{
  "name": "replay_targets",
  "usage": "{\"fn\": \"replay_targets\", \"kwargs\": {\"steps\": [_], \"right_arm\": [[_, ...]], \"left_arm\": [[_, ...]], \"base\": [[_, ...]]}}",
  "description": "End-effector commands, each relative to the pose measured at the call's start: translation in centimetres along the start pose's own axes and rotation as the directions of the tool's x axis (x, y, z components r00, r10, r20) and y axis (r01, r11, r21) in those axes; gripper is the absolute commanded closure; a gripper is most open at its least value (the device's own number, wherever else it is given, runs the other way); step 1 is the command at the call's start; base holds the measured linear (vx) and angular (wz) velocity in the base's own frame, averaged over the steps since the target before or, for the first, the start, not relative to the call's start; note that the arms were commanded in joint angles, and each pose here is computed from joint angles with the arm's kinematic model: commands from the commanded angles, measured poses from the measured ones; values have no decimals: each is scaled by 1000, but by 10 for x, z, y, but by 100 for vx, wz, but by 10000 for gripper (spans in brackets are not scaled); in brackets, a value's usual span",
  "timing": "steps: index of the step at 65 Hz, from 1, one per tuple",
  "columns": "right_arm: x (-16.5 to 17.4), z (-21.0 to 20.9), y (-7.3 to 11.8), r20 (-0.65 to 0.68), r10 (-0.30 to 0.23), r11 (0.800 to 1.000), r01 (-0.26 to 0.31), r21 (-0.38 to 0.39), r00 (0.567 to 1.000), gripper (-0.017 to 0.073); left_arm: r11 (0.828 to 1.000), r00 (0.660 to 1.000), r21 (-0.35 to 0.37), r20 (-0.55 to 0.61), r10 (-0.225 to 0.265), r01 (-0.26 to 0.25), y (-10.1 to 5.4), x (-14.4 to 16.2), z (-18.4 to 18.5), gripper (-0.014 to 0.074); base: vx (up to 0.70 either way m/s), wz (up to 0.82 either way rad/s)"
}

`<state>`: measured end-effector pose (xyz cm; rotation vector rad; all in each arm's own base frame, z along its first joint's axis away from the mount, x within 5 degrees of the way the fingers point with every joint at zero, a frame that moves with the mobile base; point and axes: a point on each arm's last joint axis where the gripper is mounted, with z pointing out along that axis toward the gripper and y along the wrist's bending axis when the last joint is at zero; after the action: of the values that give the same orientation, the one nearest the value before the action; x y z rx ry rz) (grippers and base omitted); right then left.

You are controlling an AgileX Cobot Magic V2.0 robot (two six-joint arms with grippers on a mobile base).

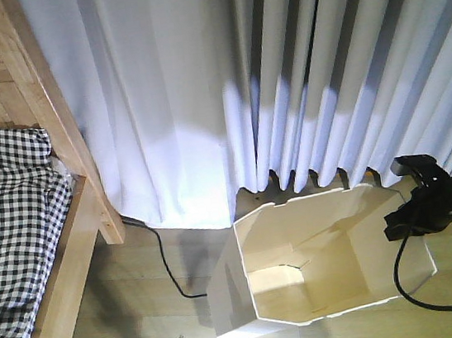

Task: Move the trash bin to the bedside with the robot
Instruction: 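Carry the bin in the right gripper while driving to the bedside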

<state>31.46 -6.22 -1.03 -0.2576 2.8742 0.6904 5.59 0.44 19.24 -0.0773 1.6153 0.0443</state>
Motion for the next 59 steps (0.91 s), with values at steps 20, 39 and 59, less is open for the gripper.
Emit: {"fn": "replay_targets", "kwargs": {"steps": [20,39,59], "right_arm": [[-24,0,-9,74,221,975,-219,-32,972,564],[-39,36,-49,106,230,969,-238,61,967,563],[-41,96,-87,53,308,950,-310,33,950,559]], "left_arm": [[1000,995,10,102,-7,6,-1,-15,-2,600],[1000,995,10,102,-7,6,-1,-15,-2,600],[1000,995,10,102,-7,6,-1,-15,-2,600]], "base": [[0,-1],[0,0],[0,0]]}}
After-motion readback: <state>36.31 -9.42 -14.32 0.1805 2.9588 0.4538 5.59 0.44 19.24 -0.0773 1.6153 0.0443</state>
